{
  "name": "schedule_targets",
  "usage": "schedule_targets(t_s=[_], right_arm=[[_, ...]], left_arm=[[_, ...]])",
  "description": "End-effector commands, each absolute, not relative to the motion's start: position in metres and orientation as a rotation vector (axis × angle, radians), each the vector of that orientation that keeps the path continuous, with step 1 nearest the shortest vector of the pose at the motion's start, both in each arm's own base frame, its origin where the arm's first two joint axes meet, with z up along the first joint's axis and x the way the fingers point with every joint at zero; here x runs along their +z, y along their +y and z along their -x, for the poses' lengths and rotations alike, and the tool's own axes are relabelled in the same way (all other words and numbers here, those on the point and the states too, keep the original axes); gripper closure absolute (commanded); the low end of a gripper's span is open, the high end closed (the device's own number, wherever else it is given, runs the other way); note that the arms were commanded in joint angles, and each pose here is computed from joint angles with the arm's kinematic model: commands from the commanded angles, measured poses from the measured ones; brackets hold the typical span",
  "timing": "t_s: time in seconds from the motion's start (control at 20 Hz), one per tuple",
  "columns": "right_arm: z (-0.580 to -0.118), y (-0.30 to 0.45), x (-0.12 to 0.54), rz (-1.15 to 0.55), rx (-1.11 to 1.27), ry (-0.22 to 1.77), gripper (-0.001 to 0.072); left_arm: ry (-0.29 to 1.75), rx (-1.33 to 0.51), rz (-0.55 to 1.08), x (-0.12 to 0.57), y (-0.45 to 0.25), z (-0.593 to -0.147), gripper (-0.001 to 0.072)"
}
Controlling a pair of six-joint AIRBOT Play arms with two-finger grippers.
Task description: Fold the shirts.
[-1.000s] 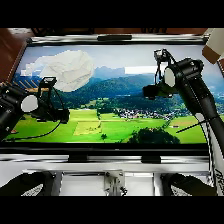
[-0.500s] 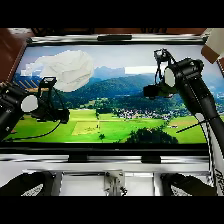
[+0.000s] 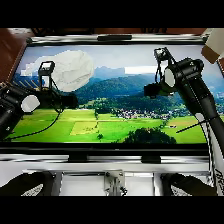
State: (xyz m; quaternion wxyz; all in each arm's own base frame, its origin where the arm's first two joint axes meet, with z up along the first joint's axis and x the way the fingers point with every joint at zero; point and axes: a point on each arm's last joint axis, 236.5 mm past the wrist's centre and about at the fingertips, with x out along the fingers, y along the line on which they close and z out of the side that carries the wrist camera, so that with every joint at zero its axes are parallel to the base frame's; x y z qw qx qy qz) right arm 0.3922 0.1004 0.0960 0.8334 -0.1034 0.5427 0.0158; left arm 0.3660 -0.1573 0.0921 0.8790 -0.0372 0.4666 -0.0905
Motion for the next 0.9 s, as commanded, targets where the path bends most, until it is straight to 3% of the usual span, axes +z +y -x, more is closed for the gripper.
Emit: schedule_targets(t_s=[0.0, 0.25, 0.45, 0.6, 0.85], right_arm=[[-0.399, 0.103, 0.099, 0.226, 0.048, 1.117, 0.0266], [-0.405, 0.118, 0.101, 0.179, 0.093, 1.087, 0.0266], [-0.399, 0.133, 0.098, 0.133, 0.144, 1.108, 0.0266], [-0.398, 0.137, 0.094, 0.124, 0.159, 1.121, 0.0266], [-0.395, 0.144, 0.09, 0.103, 0.178, 1.14, 0.0266]], left_arm=[[0.822, -0.113, 0.115, 0.11, -0.136, -0.416, 0.0021], [0.92, 0.082, 0.259, 0.068, -0.06, -0.498, 0.002], [1.123, 0.232, 0.505, -0.014, -0.015, -0.514, 0.0019], [1.187, 0.219, 0.673, -0.053, -0.019, -0.52, 0.0019], [1.079, 0.172, 0.68, -0.078, -0.032, -0.556, 0.0021]])
